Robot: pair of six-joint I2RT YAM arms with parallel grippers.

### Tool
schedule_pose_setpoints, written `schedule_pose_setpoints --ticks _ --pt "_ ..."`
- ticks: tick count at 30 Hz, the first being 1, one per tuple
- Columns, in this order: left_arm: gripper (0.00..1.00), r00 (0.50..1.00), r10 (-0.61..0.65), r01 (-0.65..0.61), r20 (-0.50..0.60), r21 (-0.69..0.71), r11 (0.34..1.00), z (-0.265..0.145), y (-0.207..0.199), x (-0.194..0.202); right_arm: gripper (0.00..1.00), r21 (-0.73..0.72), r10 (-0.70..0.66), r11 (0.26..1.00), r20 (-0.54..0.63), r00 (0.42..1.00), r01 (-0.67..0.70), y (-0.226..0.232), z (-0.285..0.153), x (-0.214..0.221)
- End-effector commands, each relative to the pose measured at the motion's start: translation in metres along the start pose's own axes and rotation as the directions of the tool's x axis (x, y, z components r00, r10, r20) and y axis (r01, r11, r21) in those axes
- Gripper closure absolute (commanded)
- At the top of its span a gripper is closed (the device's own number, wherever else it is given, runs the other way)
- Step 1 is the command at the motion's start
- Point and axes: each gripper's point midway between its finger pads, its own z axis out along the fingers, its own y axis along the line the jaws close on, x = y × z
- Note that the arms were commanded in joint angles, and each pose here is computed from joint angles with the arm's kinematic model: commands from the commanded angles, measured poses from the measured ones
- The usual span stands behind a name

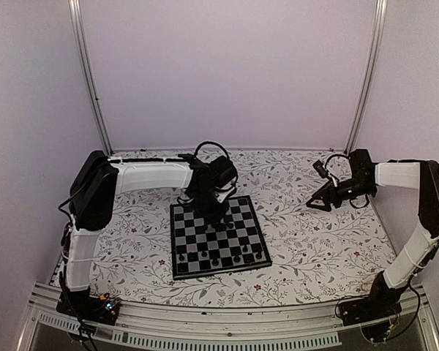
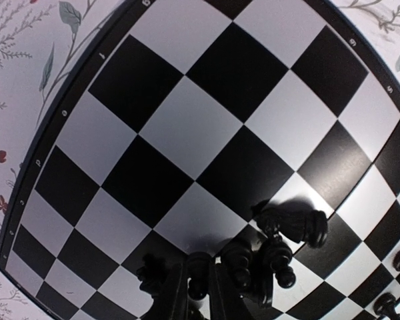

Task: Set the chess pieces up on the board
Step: Pick up the chess piece from the chessboard.

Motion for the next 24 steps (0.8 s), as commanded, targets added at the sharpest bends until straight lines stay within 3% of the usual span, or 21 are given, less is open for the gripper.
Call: schedule_pose_setpoints --ticks 1,7,12,15,18,24 --pt "0.86 1.000 -0.017 0.017 -0.019 0.000 1.000 0.003 0.006 0.001 0.25 -0.008 -0.010 1.000 -0.003 1.000 0.010 -0.001 0.002 -0.004" --pt "0.92 1.000 -0.025 0.024 -0.012 -0.016 1.000 -0.004 0.009 -0.001 0.25 -0.008 -0.009 1.000 -0.003 1.000 0.009 0.000 0.002 -0.004" --pt "0.94 0.998 -0.041 0.045 0.042 -0.082 0.996 -0.040 0.023 -0.006 0.25 -0.010 -0.012 1.000 0.000 1.000 0.012 0.001 0.001 -0.005" --pt "0.94 0.996 -0.023 0.028 0.085 -0.054 0.998 -0.065 0.018 -0.002 0.25 -0.011 -0.012 1.000 0.001 1.000 0.012 0.001 0.001 -0.005" --pt "0.94 0.995 0.024 -0.026 0.092 0.022 0.999 -0.080 -0.006 0.016 0.24 -0.008 -0.014 1.000 0.000 1.000 0.014 0.001 0.000 -0.006" --pt "0.94 0.997 0.081 -0.080 -0.005 0.101 0.992 -0.070 -0.037 0.068 0.24 -0.016 -0.016 1.000 0.003 1.000 0.016 0.002 0.001 -0.007"
